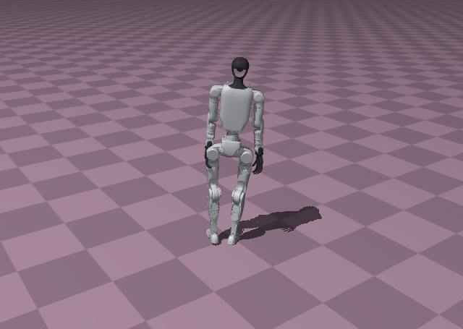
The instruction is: Upper body actions
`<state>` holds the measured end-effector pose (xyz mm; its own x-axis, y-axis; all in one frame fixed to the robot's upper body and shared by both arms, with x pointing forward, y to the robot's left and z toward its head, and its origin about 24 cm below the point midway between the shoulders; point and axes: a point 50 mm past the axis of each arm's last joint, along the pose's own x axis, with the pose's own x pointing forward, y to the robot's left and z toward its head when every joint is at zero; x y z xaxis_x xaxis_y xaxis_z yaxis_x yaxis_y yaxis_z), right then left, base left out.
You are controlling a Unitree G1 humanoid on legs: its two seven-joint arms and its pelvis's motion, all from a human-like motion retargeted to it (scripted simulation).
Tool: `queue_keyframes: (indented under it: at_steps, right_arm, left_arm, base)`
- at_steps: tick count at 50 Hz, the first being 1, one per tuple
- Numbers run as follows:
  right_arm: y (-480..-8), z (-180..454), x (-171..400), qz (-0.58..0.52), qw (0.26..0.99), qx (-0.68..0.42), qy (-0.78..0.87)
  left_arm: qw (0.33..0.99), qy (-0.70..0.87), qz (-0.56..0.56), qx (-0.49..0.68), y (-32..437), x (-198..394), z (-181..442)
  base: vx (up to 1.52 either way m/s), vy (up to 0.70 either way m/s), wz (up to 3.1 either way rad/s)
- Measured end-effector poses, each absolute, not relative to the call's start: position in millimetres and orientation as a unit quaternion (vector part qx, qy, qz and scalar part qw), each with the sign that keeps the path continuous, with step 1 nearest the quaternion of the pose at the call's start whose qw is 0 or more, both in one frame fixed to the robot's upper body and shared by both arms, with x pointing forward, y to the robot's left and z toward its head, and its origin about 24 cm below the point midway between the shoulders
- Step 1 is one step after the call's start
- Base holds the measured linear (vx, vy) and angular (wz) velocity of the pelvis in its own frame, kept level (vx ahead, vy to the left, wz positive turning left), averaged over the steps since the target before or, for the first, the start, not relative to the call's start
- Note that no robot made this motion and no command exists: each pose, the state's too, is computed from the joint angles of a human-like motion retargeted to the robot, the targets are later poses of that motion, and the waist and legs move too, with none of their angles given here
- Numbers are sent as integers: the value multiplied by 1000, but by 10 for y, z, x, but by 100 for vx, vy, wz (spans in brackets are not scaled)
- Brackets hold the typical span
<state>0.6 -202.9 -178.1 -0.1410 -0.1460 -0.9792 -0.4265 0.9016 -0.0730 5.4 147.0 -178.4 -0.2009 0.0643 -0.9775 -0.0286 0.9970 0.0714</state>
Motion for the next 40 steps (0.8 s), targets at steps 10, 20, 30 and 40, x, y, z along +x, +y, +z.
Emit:
queue_keyframes:
  at_steps: [10, 20, 30, 40]
  right_arm:
    - [-2044, -1779, 4, 111, 626, -193, 747]
    - [-2048, -1778, 0, 112, 625, -194, 748]
    - [-2039, -1780, 4, 117, 625, -196, 746]
    - [-2045, -1779, 15, 118, 626, -198, 745]
  left_arm:
    - [631, 775, 36, 10, 1467, 49, -1784]
    - [634, 772, 36, 11, 1462, 68, -1786]
    - [633, 774, 36, 10, 1457, 54, -1785]
    - [631, 775, 36, 8, 1451, 42, -1784]
  base:
    - [0, 0, 0]
    - [0, 0, 0]
    - [0, 0, 0]
    - [0, 0, 0]
